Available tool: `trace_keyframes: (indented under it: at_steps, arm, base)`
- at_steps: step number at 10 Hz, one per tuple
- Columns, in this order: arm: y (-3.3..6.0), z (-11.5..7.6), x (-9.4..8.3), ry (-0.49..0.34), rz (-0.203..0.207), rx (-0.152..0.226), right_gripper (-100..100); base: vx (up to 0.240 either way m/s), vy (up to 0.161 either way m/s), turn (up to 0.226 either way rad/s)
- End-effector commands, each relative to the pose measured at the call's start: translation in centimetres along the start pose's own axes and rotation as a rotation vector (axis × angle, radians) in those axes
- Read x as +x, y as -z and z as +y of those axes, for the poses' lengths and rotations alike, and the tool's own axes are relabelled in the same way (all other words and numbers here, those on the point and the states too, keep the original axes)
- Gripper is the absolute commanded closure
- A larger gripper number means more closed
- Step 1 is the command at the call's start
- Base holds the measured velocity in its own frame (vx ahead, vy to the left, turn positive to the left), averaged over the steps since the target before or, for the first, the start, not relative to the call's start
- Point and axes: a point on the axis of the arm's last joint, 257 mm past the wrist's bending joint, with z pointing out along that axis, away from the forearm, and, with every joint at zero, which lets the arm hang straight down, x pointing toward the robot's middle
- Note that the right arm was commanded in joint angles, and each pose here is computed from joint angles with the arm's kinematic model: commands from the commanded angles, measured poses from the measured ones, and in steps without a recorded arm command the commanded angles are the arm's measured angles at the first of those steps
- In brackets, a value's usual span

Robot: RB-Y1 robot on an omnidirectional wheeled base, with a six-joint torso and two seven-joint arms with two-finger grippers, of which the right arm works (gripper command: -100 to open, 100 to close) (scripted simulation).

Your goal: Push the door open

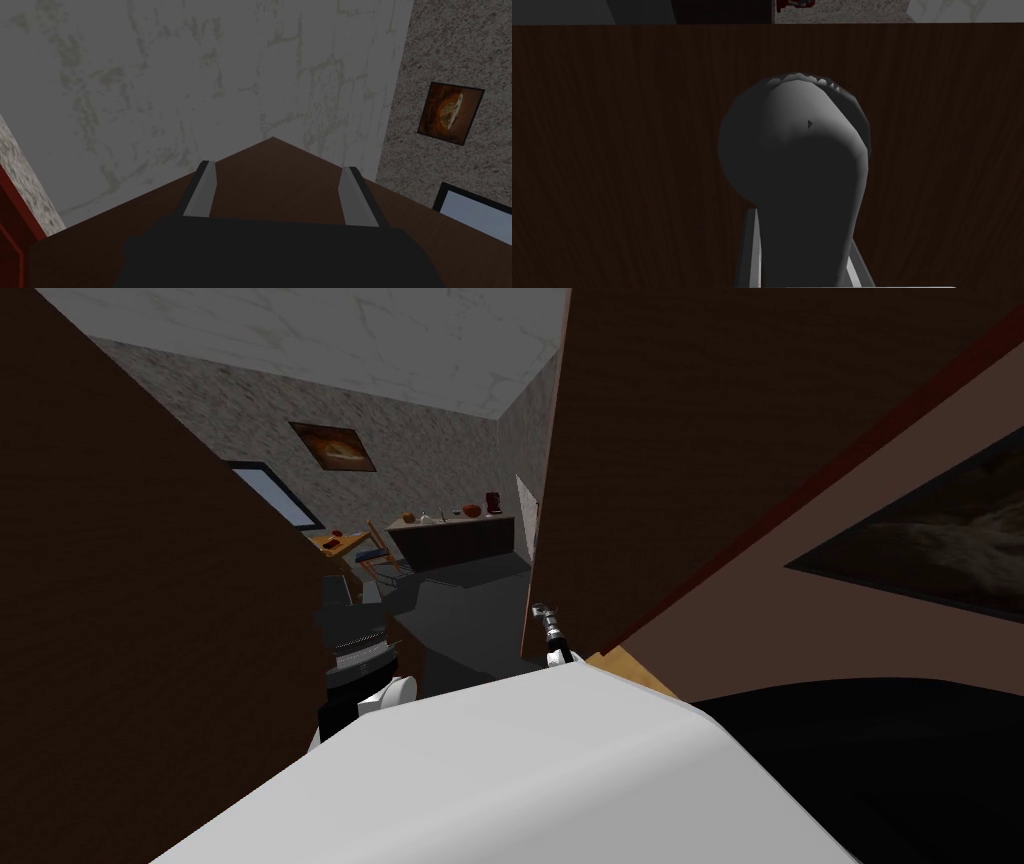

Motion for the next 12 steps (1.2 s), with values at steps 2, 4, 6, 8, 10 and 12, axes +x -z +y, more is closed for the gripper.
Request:
trace_keyframes:
  at_steps: [2,4,6,8,10,12]
  arm:
    - [-0.19,0.3,-1.9,0.005,-0.041,-0.005,100]
    - [-0.17,0.3,-2.8,0.004,-0.066,-0.004,100]
    - [-0.13,0.2,-3.7,0.004,-0.089,-0.003,100]
    - [0.14,-0.1,-4.2,0.006,-0.098,0.006,100]
    - [0.15,0.1,-5.4,0.007,-0.122,0.001,100]
    - [0.29,0.1,-6.3,0.007,-0.144,0.001,100]
  base:
    - [0.158,0.072,-0.057]
    - [0.161,0.121,-0.075]
    - [0.189,0.081,-0.06]
    - [0.126,0.053,-0.037]
    - [0.156,0.017,-0.037]
    - [0.216,0.001,-0.029]
